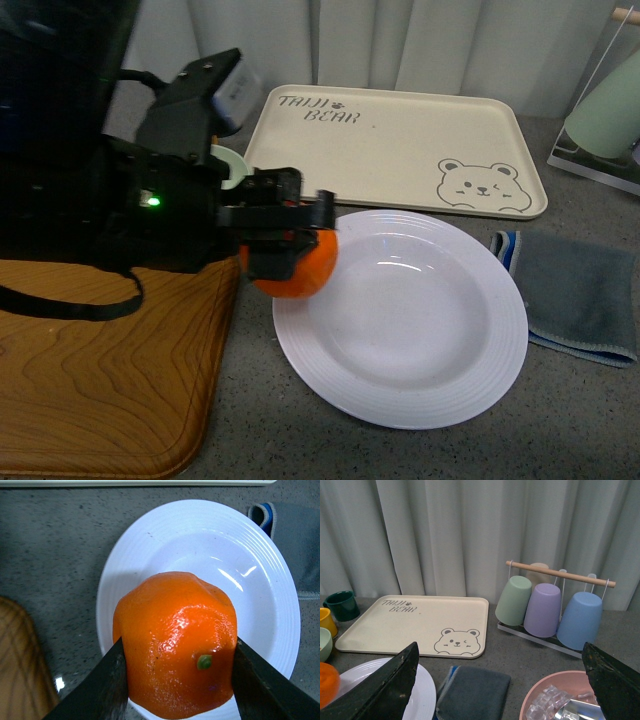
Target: Place orange and plate with both arms
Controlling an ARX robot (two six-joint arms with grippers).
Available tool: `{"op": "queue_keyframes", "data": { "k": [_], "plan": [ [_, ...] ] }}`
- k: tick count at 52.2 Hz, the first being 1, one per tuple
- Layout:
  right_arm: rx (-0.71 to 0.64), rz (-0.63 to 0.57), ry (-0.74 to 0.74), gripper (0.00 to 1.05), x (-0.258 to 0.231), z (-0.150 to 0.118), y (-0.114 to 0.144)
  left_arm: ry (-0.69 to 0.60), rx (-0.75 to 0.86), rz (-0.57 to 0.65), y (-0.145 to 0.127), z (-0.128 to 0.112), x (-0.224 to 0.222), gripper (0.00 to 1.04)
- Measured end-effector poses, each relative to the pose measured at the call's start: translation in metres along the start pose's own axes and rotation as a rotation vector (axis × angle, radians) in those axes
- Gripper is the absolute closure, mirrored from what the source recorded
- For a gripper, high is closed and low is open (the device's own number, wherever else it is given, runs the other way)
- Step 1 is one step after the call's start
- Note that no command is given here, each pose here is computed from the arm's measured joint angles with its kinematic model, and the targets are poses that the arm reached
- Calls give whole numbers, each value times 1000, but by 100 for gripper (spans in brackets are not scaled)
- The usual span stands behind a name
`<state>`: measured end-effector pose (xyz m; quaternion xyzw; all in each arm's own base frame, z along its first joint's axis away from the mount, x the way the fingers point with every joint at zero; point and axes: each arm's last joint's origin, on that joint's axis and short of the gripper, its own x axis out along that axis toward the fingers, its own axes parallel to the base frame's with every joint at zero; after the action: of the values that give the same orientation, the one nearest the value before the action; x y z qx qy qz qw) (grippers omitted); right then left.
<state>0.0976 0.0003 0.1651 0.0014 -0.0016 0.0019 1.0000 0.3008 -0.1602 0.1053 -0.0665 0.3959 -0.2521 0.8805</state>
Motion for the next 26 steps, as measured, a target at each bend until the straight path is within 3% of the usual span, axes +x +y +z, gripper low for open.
{"op": "queue_keyframes", "data": {
  "k": [26],
  "plan": [
    [0,0,0,9,0,0,0,94,41,4,-26,-15,47,57]
  ]
}}
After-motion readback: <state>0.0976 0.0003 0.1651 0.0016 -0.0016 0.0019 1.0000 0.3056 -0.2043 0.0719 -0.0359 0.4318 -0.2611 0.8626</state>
